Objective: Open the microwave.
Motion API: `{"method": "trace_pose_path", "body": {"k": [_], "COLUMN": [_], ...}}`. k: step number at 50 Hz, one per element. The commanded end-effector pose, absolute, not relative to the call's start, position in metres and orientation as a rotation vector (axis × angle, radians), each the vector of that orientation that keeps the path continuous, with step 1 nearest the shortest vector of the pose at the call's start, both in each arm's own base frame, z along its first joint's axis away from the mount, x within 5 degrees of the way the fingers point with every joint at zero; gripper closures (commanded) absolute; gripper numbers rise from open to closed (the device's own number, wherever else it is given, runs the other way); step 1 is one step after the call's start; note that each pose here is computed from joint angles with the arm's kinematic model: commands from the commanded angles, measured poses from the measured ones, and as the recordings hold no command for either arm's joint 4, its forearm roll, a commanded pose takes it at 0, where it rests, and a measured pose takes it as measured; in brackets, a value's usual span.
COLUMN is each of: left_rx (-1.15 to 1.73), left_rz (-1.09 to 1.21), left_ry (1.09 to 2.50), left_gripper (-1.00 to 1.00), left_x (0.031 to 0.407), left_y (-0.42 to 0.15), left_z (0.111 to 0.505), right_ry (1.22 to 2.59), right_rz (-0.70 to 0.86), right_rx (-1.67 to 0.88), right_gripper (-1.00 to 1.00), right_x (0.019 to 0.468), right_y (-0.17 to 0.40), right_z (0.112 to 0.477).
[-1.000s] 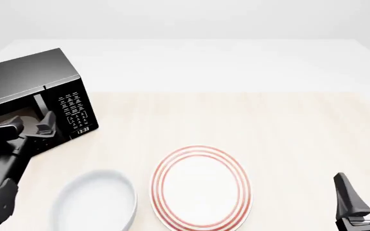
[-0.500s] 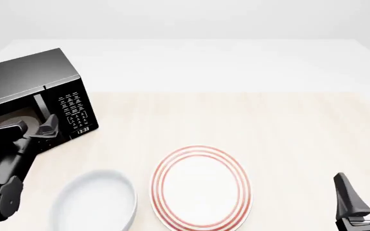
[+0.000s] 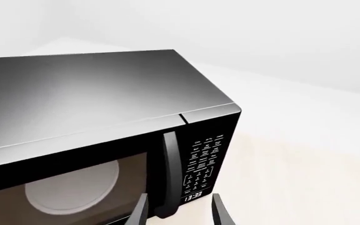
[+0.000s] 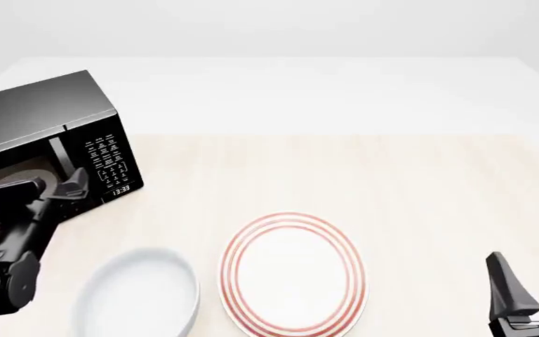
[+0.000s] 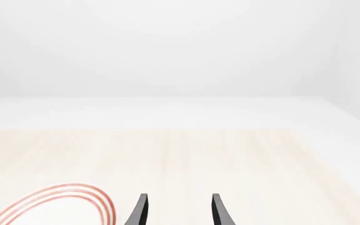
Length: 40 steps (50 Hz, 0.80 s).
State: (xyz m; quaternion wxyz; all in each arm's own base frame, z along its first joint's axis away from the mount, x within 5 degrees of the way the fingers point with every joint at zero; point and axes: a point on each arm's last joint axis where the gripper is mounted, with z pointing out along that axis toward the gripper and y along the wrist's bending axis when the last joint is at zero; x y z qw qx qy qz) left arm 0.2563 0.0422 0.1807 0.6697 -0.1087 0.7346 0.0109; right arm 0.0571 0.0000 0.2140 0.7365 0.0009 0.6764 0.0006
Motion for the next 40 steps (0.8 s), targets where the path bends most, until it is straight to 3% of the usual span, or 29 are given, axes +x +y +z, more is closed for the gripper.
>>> {"method": "trace_pose_path", "body": {"k": [1,40], "left_rx": [-0.248,-0.274], "left_rz": [0.024,0.002], "left_ry": [1.672,1.716], "left_gripper": [-1.00,-1.00], "left_x": [0.263,0.300], "left_y": [0.043,0.048], "left_z": [0.176,0.148], "right_ry": [1.486,1.486], "right_rz": [0.001,0.001], "right_rx": [0.002,0.002], "right_gripper": [-1.00,-1.00], "right_x": [0.057,0.057], "right_y": [0.000,0.000], "right_z": [0.214,0.214]}}
